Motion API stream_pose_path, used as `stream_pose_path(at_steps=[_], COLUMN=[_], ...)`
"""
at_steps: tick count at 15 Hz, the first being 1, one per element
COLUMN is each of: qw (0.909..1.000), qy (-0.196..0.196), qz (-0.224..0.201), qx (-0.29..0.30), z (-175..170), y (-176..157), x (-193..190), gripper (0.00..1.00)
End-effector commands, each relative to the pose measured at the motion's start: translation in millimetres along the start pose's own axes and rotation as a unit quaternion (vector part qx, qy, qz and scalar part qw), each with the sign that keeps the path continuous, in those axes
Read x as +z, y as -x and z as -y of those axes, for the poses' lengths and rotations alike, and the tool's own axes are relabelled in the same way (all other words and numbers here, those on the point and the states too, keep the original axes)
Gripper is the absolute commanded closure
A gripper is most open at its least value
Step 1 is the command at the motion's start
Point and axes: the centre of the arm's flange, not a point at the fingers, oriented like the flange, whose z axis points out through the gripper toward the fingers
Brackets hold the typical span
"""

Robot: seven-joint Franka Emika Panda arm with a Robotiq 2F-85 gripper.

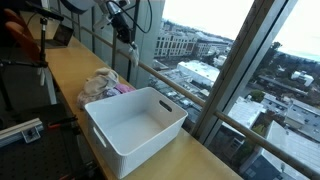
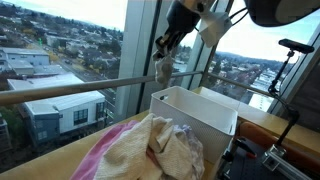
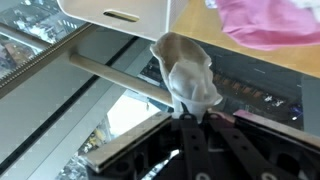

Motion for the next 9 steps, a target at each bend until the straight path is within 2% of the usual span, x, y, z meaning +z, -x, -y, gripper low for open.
stream_pose_path(at_steps=[1, 5, 9], qw=[0.9983, 0.9933, 0.9871], qy=[-0.016, -0.054, -0.093], qz=[0.052, 0.088, 0.108], qx=[-0.020, -0.053, -0.072], z=[43, 85, 107], y=[43, 78, 90], x=[-20, -4, 18], gripper=[0.99, 0.99, 0.99])
